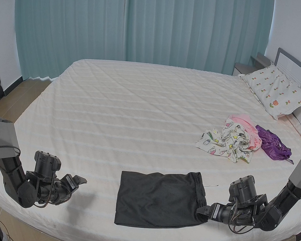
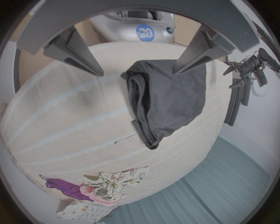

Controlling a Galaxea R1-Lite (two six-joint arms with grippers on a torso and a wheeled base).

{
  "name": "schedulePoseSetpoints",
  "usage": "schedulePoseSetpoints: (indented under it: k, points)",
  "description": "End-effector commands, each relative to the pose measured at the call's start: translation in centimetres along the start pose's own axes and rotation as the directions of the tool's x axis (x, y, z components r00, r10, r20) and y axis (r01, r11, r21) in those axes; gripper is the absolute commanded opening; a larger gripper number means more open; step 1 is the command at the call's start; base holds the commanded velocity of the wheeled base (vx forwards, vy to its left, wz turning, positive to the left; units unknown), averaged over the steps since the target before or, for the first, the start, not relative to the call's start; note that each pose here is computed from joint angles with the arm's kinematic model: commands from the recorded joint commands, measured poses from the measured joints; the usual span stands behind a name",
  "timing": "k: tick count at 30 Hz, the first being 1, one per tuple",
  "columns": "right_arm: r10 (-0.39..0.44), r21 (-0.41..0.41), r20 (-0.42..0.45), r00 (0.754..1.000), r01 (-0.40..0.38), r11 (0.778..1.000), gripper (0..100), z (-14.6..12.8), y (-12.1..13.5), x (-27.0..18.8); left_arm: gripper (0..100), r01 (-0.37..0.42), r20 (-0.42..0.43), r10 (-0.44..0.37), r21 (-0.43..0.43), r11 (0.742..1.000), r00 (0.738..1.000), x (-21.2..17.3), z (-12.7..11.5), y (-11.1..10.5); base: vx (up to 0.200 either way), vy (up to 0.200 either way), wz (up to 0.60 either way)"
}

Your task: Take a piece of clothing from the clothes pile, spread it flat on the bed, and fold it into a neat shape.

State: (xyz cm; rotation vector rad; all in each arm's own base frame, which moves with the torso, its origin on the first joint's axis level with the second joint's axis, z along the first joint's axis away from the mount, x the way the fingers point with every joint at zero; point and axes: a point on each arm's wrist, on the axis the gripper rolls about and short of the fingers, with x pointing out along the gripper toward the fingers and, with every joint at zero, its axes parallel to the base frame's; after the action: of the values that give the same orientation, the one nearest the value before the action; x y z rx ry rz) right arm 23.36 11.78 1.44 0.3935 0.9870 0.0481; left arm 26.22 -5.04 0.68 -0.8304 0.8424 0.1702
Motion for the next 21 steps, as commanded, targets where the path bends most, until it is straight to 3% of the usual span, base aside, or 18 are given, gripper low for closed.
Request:
schedulePoseSetpoints:
  k: [1, 9, 10, 21]
  points:
    - [0.026, 0.025, -0.036, 0.999, -0.025, 0.999, 100, -0.1, 0.0, 1.3, 100, -0.001, -0.001, 0.001, -0.001, 1.0, 1.0, 0.0, 0.0, 0.0, 0.0, 0.0, 0.0]
    - [0.032, 0.01, -0.033, 0.999, -0.032, 0.999, 100, -0.3, -0.2, 4.5, 100, 0.0, 0.001, 0.0, -0.002, 1.0, 1.0, 0.0, 0.0, 0.0, 0.0, 0.0, 0.0]
    - [0.032, 0.008, -0.033, 0.999, -0.032, 0.999, 0, -0.3, -0.2, 4.5, 100, 0.0, 0.001, 0.0, -0.002, 1.0, 1.0, 0.0, 0.0, 0.0, 0.0, 0.0, 0.0]
    - [-0.005, 0.031, -0.029, 1.0, 0.006, 0.999, 0, -0.2, -1.9, 3.6, 100, -0.01, -0.009, 0.01, 0.001, 1.0, 1.0, 0.4, -0.2, 0.2, 0.0, 0.0, 0.0]
